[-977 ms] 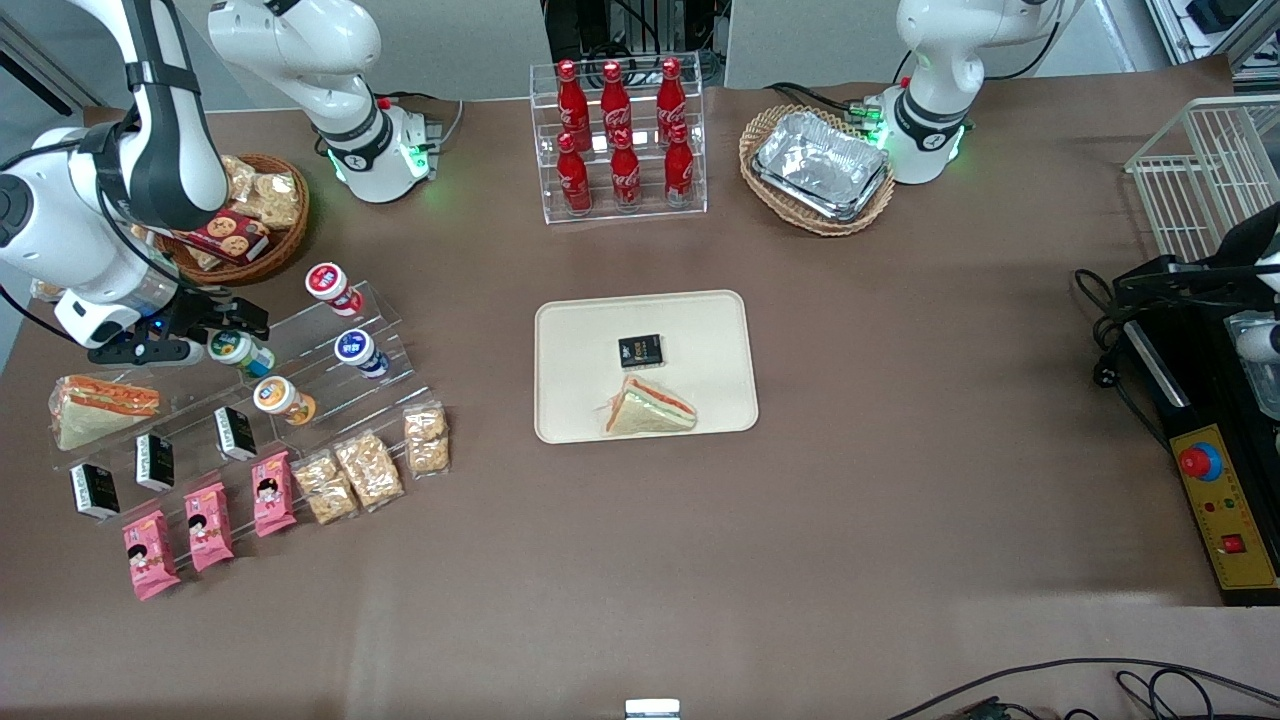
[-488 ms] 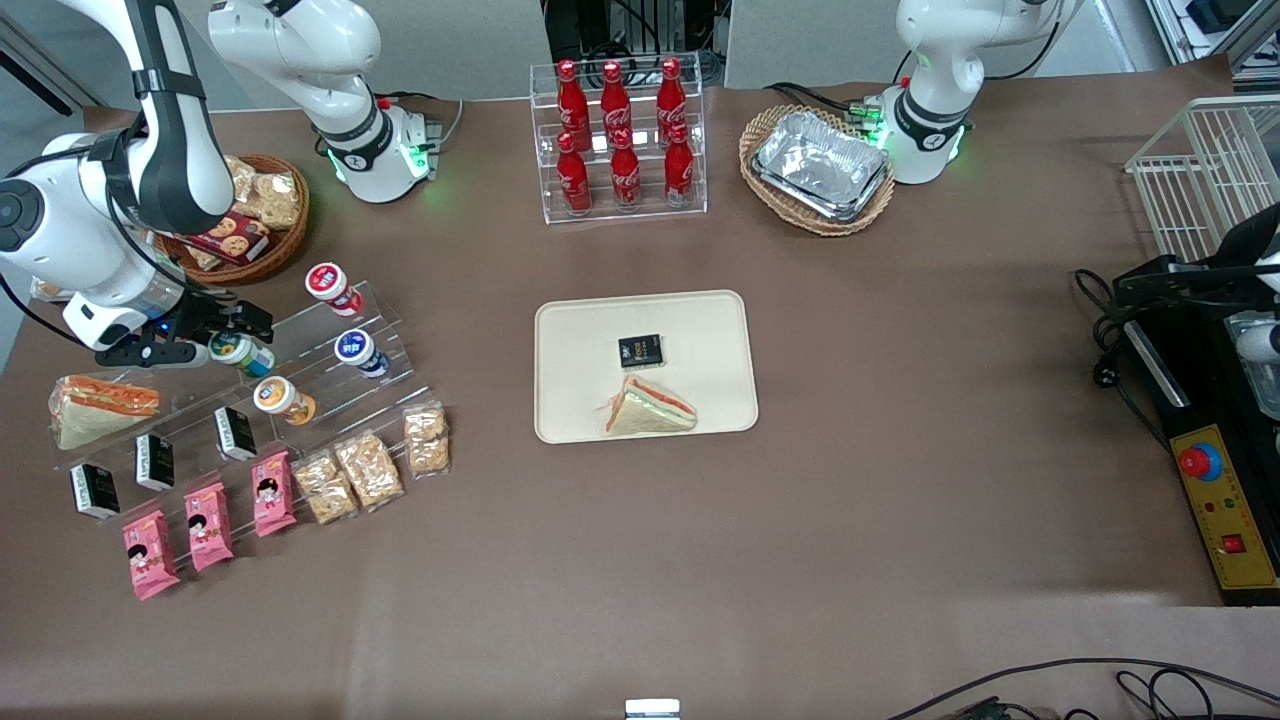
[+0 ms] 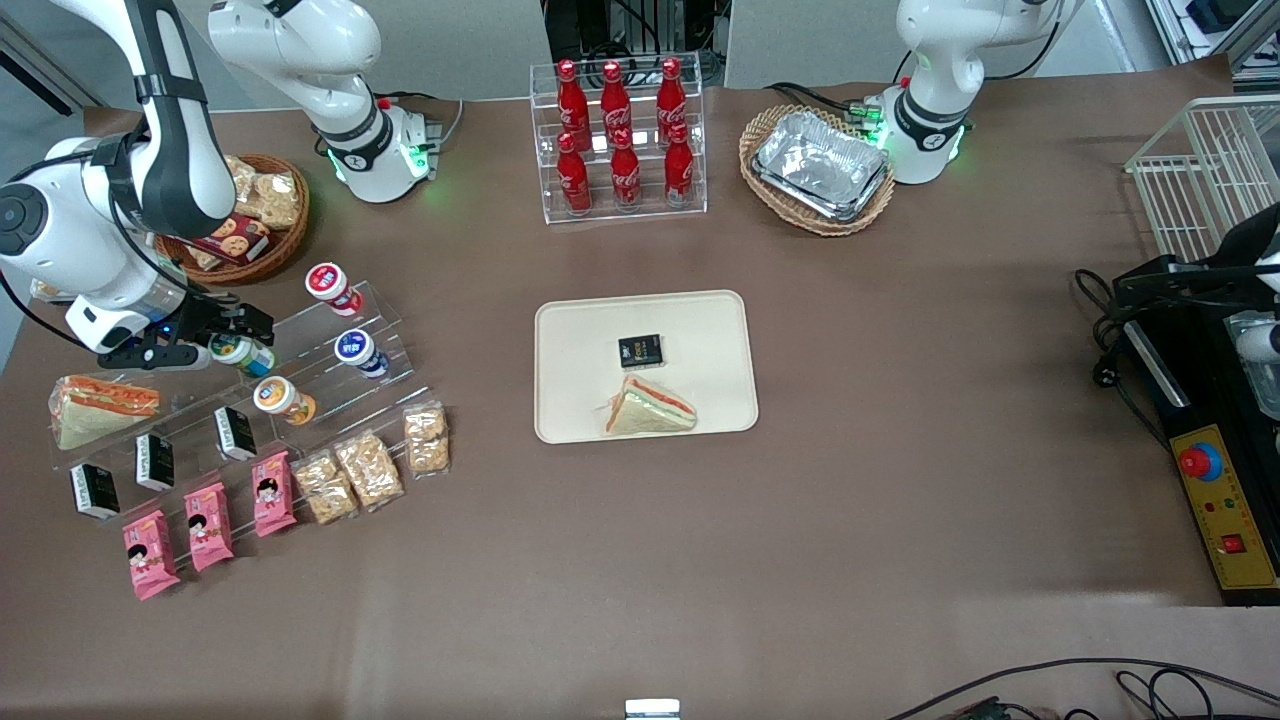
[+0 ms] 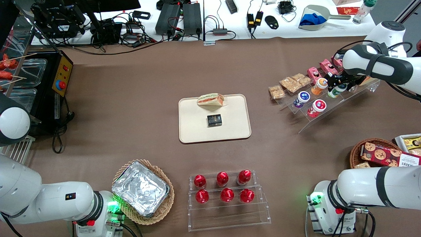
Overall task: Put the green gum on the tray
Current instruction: 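Lower the right gripper over the green gum jar and close on it, then lift the green gum jar out of the rack with the right gripper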
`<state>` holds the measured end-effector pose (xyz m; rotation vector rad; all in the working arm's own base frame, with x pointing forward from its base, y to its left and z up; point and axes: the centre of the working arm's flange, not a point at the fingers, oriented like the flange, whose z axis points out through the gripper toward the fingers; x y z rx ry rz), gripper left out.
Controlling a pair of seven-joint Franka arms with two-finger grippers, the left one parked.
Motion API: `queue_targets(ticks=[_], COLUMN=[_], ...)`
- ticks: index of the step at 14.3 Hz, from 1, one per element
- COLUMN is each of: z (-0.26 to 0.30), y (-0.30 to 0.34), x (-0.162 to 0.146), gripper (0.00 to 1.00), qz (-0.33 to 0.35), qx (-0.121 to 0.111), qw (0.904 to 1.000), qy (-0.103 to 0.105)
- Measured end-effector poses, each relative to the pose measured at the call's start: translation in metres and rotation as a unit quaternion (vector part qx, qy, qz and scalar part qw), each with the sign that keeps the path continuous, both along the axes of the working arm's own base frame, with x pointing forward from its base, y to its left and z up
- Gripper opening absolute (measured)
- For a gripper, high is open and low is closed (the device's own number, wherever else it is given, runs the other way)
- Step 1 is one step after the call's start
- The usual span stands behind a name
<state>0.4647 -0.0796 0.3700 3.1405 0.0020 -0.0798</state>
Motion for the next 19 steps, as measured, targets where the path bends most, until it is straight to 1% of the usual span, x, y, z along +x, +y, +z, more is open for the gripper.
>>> queue_targets(ticks=[1, 2, 3, 4, 10, 12, 13, 15, 17, 19], z=[0.0, 0.0, 0.0, 0.0, 0.0, 0.009, 0.021, 0.061, 0.114, 0.167], y=[0.0, 0.0, 0.0, 0.0, 0.0, 0.0, -0.001, -0.001, 0.0, 0.012], x=[0.0, 0.0, 0.0, 0.0, 0.0, 0.001, 0.002, 0.002, 0.004, 0.007], gripper=[0.85, 0.72, 0.62, 0.58, 0.58, 0.58, 0.58, 0.58, 0.58, 0.58], qz=[0.0, 0.0, 0.0, 0.0, 0.001, 0.005, 0.006, 0.009, 0.011, 0.019], qx=[0.0, 0.0, 0.0, 0.0, 0.0, -0.001, -0.001, 0.001, 0.002, 0.0], qw=[1.0, 1.0, 1.0, 1.0, 1.0, 1.0, 1.0, 1.0, 0.9999, 0.9997], qy=[0.0, -0.001, -0.001, -0.001, -0.002, -0.007, -0.008, 0.0, 0.01, 0.015])
